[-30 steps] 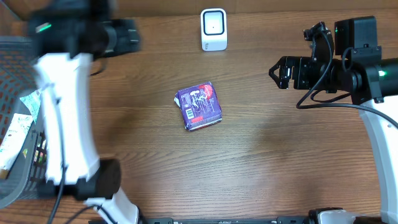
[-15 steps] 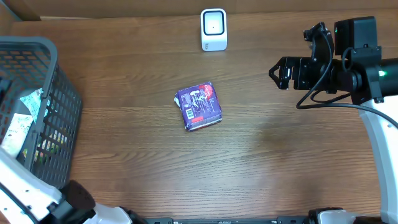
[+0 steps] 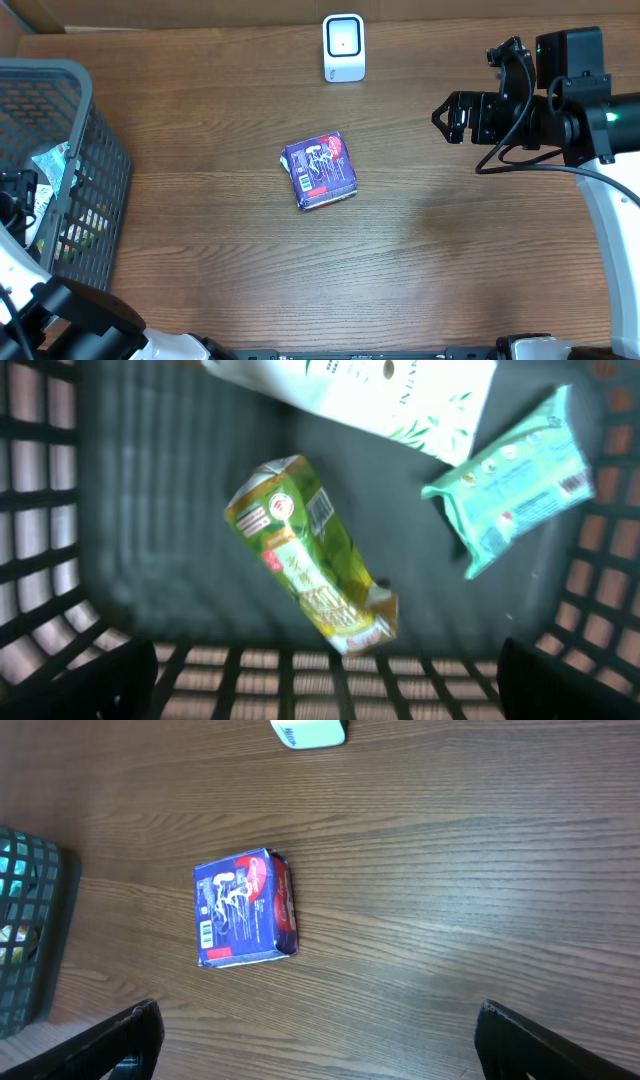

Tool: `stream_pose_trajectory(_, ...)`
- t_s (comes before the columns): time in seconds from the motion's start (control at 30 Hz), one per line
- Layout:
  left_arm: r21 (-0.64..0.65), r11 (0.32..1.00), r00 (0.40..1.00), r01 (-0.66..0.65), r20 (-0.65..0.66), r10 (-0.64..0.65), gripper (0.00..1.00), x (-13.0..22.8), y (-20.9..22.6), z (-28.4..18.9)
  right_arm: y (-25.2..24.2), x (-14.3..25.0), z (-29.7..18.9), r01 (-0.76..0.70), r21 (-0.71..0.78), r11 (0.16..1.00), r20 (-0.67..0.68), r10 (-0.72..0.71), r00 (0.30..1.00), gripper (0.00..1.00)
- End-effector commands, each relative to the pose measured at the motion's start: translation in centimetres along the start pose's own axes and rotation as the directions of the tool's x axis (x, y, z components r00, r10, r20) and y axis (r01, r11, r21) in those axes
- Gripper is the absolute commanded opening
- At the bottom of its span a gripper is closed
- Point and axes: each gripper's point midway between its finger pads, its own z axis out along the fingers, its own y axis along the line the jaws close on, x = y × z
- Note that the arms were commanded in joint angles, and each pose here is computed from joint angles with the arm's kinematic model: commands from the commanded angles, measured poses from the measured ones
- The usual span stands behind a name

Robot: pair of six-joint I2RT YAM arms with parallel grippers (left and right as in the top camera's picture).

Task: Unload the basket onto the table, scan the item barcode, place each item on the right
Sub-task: 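Reach into the basket and grasp the green pouch with left gripper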

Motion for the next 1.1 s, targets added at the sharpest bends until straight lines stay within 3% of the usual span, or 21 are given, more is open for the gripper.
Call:
stream_pose_trajectory(0.0,-0.016,0.999,0.999,0.045,-0.001,-0.045,0.99,0.7,0.5,3.2,-0.3,0.1,0.7,0.001,0.008,1.0,-0.017,-0.001,1.0,1.0)
stream_pose_trajectory(0.7,0.038,0.999,0.997,0.036,0.06,-0.038,1.0,2.6,1.8,12.5,-1.1,1.1,2.3,-0.033,0.02,0.999,-0.092,0.035,0.995,1.0)
stream_pose_trajectory(0.83,0.029,1.0,0.997,0.0,0.071,-0.002,0.96,2.5,1.9,13.1,-1.2,1.1,2.5,-0.035,0.021,0.999,-0.097,0.037,0.995,1.0)
stream_pose_trajectory(0.9,0.019,1.0,0.998,-0.015,0.062,0.014,0.88,2.7,2.1,13.5,-1.2,1.1,2.5,-0.035,0.021,0.999,-0.097,0.037,0.995,1.0)
stream_pose_trajectory(1.07,-0.032,0.999,0.999,-0.032,0.007,0.032,0.55,3.9,3.0,15.7,-1.2,1.1,2.5,-0.035,0.021,0.999,-0.097,0.037,0.995,1.0)
